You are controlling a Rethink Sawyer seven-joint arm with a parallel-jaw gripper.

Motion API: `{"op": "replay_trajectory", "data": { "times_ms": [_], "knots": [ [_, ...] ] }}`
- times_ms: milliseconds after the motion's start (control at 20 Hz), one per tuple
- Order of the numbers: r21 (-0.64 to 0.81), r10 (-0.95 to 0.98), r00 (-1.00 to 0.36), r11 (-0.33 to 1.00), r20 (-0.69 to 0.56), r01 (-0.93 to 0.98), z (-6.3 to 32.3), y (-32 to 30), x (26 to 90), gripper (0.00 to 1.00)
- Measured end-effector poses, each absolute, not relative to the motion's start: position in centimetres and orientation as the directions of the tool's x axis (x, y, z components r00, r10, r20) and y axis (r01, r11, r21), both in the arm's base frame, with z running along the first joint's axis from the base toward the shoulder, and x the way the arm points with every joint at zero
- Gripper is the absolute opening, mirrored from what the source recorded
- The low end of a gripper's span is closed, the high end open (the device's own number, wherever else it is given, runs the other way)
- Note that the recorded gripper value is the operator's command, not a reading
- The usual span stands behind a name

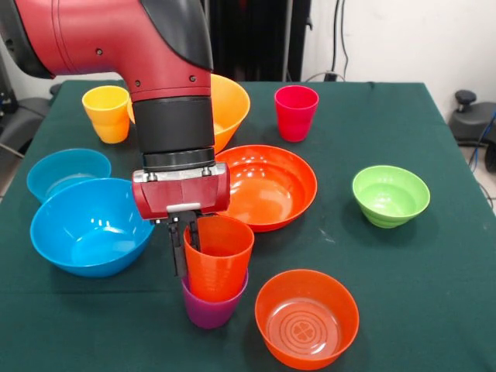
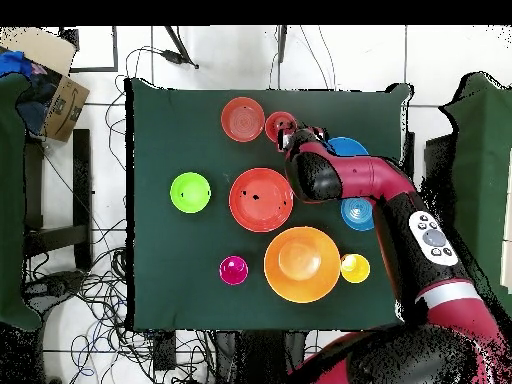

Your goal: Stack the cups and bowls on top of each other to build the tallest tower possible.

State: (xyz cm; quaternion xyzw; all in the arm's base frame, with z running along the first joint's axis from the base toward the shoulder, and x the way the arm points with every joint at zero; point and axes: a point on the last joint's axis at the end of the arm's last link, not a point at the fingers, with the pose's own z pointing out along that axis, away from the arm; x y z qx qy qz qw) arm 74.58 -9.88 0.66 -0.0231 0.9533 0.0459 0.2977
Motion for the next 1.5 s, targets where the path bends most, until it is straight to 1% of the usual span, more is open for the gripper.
{"op": "replay_trajectory", "data": {
  "times_ms": [400, 1500],
  "knots": [
    [0.072, -0.017, -0.822, 0.995, -0.569, -0.071, 0.64, -9.93, 74.59, 0.0],
    [0.01, -0.062, -0.827, 0.997, -0.558, -0.081, 0.1, -9.77, 74.97, 0.0]
  ]
}}
